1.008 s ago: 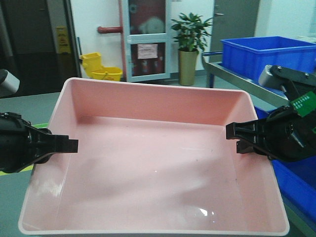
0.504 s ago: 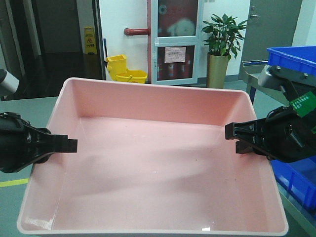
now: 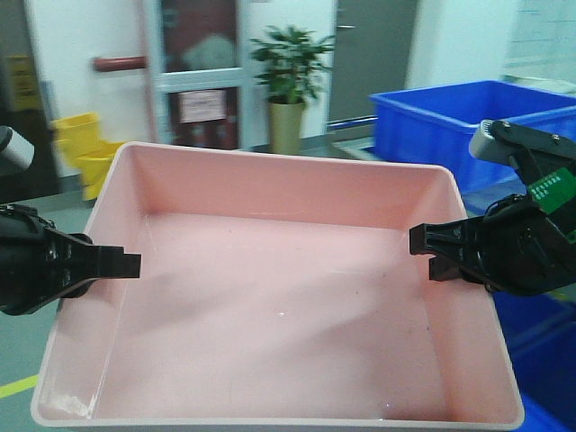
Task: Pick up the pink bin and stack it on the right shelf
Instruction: 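Carry the pink bin with both grippers while the base drives to the table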
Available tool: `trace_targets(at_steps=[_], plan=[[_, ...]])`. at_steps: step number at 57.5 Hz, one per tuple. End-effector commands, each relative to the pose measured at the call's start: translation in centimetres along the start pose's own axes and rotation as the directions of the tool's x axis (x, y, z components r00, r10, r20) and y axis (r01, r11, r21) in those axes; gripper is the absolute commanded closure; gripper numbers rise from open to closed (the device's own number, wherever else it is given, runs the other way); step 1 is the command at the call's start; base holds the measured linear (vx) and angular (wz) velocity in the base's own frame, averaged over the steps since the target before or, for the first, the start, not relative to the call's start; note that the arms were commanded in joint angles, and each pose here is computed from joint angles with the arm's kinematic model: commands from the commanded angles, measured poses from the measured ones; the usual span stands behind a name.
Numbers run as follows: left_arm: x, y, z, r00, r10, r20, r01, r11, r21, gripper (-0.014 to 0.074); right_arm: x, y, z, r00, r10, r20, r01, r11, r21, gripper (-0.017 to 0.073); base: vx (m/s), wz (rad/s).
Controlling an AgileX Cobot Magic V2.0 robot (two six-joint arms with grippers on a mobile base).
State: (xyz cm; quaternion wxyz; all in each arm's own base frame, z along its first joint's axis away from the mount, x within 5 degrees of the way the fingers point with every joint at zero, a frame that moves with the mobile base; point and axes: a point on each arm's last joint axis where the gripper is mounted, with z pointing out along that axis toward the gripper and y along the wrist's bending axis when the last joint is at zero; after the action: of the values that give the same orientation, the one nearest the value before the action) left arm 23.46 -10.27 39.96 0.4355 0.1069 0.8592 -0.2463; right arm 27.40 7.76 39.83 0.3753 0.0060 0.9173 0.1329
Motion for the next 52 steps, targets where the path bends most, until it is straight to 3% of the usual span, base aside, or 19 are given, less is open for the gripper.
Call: trace_targets(at_steps=[1,52], plan=[[-1.68,-1.28,-1.95,0.988,-0.045,0.148,0.036,0.997,0.064,0.0598,-1.49,0.24,-2.01,0.990,-0.015,0.141,0.018,1.000,-0.020,0.0568,0.41,-0.87],[-1.68,-1.28,-1.95,0.988,-0.045,0.148,0.036,0.997,0.064,0.0598,-1.47,0.23,-2.01,0.990,-0.015,0.139,0.018,1.000,-0.019,0.0568,0.37,-0.80]])
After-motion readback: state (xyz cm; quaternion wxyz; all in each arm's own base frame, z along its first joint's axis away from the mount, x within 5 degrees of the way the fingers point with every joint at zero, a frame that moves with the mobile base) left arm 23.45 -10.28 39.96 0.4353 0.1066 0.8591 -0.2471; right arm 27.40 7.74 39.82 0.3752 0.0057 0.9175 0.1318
